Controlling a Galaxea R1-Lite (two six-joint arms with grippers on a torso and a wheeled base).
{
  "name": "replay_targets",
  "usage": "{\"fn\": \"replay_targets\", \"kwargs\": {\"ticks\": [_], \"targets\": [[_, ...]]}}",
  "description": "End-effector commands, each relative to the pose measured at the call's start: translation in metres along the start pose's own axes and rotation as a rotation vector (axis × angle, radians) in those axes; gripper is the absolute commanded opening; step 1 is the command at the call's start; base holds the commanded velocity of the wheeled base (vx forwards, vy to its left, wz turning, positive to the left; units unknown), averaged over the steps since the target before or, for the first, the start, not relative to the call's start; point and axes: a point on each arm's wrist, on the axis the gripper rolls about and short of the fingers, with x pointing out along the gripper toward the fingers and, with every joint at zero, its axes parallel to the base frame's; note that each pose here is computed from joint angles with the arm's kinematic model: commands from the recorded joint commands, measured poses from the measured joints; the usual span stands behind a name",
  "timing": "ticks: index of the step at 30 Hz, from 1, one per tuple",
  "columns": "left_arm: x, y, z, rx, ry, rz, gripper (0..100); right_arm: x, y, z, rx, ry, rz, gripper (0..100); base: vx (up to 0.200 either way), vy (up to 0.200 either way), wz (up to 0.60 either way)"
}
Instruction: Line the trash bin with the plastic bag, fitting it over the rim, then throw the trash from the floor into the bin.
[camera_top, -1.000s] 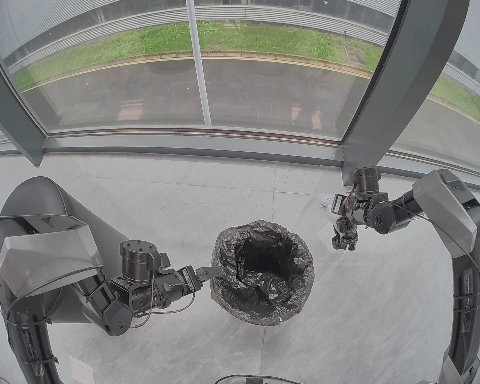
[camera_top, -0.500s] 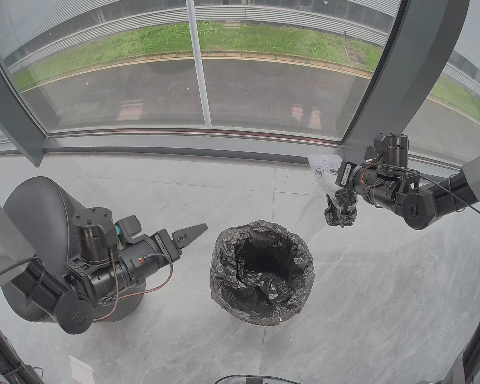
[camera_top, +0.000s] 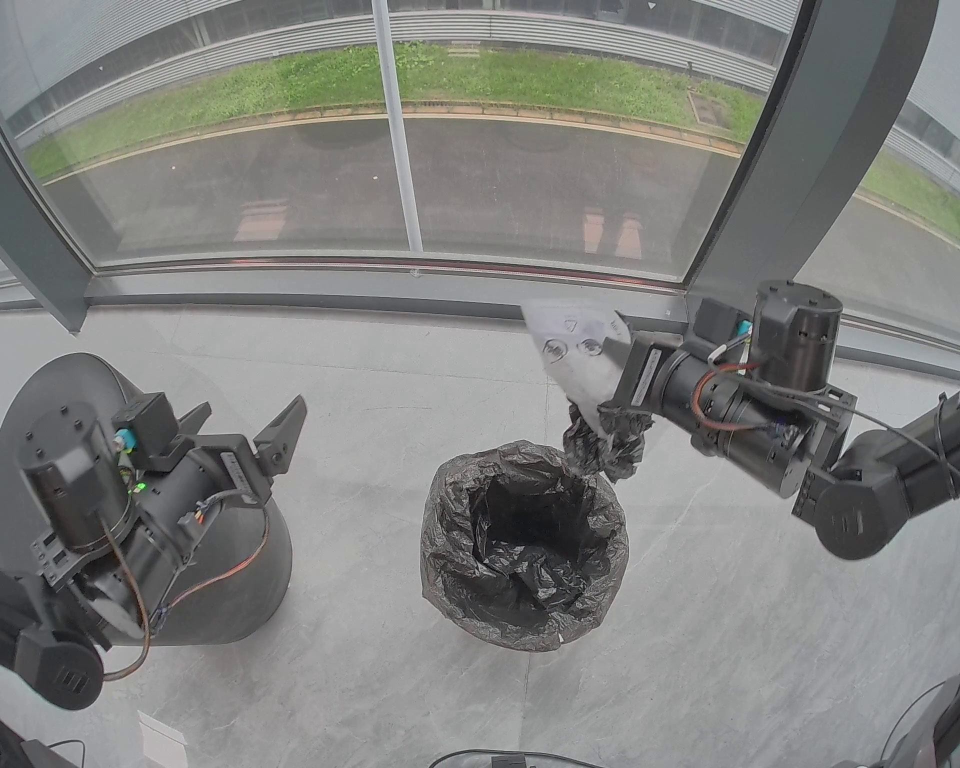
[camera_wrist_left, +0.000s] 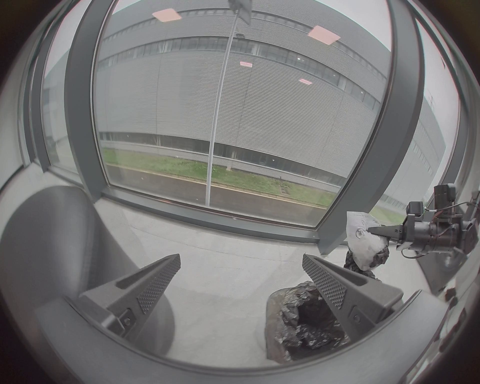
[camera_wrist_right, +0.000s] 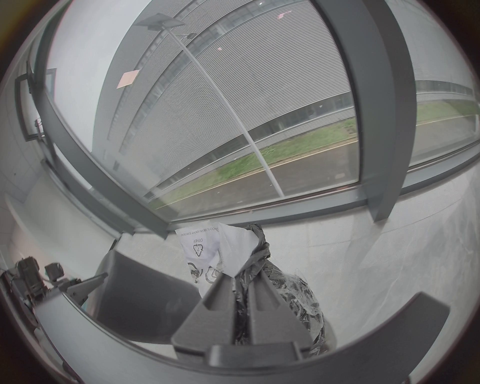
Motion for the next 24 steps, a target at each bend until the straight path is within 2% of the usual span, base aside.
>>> {"fn": "replay_targets", "kwargs": {"ticks": [1, 4, 6, 8, 12, 15, 19, 24], "targets": [[-0.052, 0.005, 0.012, 0.044, -0.080, 0.026, 100, -0.015, 0.030, -0.037, -0.021, 0.086, 0.094, 0, 0.000, 0.000, 0.00], [-0.068, 0.010, 0.017, 0.031, -0.119, 0.073, 100, -0.012, 0.035, -0.055, -0.034, 0.132, 0.106, 0, 0.000, 0.000, 0.00], [-0.071, 0.011, 0.017, 0.029, -0.124, 0.080, 100, -0.012, 0.035, -0.058, -0.037, 0.140, 0.104, 0, 0.000, 0.000, 0.00], [-0.089, 0.019, 0.018, 0.022, -0.153, 0.148, 100, -0.008, 0.036, -0.074, -0.053, 0.171, 0.108, 0, 0.000, 0.000, 0.00], [-0.109, 0.029, 0.013, 0.049, -0.169, 0.205, 100, -0.004, 0.033, -0.094, -0.101, 0.193, 0.114, 0, 0.000, 0.000, 0.00], [-0.126, 0.037, 0.008, 0.098, -0.181, 0.225, 100, 0.001, 0.027, -0.111, -0.152, 0.179, 0.128, 0, 0.000, 0.000, 0.00], [-0.145, 0.046, 0.000, 0.111, -0.196, 0.227, 100, 0.010, 0.021, -0.131, -0.218, 0.133, 0.140, 0, 0.000, 0.000, 0.00], [-0.156, 0.054, -0.001, 0.114, -0.212, 0.264, 100, 0.013, 0.017, -0.140, -0.265, 0.115, 0.146, 0, 0.000, 0.000, 0.00]]}}
